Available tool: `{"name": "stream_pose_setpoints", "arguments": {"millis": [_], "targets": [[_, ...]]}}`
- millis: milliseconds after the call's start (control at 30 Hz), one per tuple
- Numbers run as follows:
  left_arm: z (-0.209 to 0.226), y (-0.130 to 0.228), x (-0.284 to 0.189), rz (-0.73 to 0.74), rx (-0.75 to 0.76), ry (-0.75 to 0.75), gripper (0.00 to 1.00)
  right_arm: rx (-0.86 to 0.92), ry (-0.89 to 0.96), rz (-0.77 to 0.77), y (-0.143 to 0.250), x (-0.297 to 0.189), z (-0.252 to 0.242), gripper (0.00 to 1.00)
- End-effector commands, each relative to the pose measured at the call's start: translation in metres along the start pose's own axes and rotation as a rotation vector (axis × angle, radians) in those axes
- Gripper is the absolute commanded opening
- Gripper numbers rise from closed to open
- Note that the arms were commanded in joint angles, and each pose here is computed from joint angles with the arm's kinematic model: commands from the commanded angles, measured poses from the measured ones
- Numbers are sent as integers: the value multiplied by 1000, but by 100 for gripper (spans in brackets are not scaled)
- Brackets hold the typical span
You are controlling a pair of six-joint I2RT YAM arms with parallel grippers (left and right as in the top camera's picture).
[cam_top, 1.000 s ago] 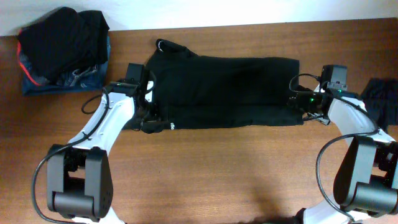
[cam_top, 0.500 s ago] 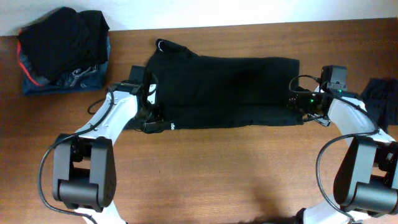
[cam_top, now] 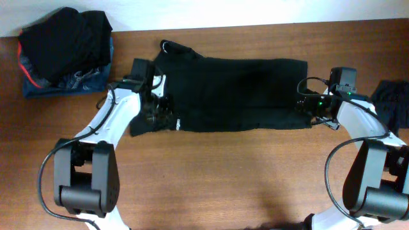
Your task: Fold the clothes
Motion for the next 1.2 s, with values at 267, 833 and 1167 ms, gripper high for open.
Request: {"name": "stream_pose_setpoints", "arguments": {"millis": [267, 833, 1167], "targets": [[-6, -18, -12, -49, -4, -2, 13, 0, 14, 6, 0, -1, 0, 99], [20, 2, -14, 21, -40, -139, 19, 0, 15, 6, 0, -1, 0, 99], [0, 3, -12, 41, -33, -22, 35, 0, 15, 7, 0, -1, 0, 99]]}}
Point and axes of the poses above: each gripper's point midway between its finger pads, its own x axis out along the fingers, its own z axis along the line the jaws close on, y = z × x, the point moved 1 cm from there along -x, back along the fingers, and after that the axes turned 13 degrees about -x, right-handed, at the moved point
